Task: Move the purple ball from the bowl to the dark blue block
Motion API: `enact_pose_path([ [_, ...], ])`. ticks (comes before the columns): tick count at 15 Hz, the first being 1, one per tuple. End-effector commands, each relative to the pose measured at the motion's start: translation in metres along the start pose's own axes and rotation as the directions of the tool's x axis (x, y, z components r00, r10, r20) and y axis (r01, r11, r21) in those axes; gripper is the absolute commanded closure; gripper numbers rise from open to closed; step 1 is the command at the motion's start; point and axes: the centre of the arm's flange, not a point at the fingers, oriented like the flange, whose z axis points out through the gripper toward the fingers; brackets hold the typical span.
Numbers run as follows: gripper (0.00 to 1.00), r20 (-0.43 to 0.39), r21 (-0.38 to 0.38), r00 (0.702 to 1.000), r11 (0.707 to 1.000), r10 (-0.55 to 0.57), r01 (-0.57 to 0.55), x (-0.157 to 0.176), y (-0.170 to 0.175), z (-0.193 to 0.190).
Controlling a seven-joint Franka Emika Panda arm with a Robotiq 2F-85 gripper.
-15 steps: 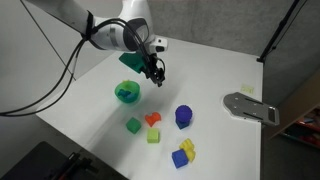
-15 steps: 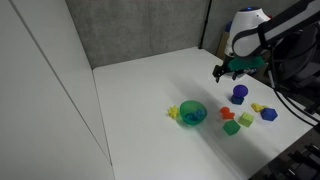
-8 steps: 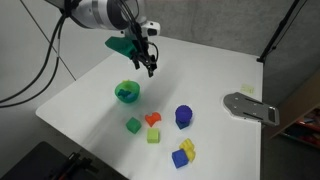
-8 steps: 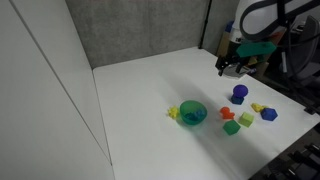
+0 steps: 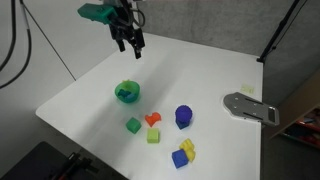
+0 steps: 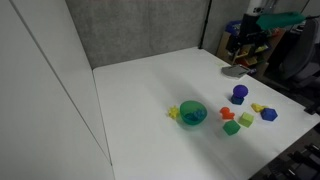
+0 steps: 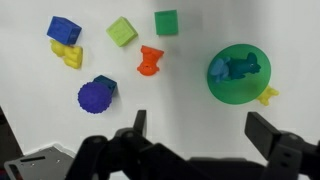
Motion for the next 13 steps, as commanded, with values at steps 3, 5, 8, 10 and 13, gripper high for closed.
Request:
enact_pose_path([
  [3, 0.00, -0.035, 0.075, 0.994, 0.992, -0.101, 0.103, -0.044, 0.010, -0.075],
  [5, 0.00, -0.047, 0.089, 0.991, 0.988, -0.125, 0.129, -0.055, 0.013, -0.101],
  [8, 0.00, -0.056, 0.082, 0.991, 0.988, -0.125, 0.130, -0.069, 0.018, -0.127],
  [10, 0.00, -0.055, 0.076, 0.991, 0.990, -0.118, 0.122, -0.077, 0.021, -0.136],
  [13, 0.00, -0.058, 0.075, 0.992, 0.990, -0.112, 0.116, -0.073, 0.016, -0.133],
])
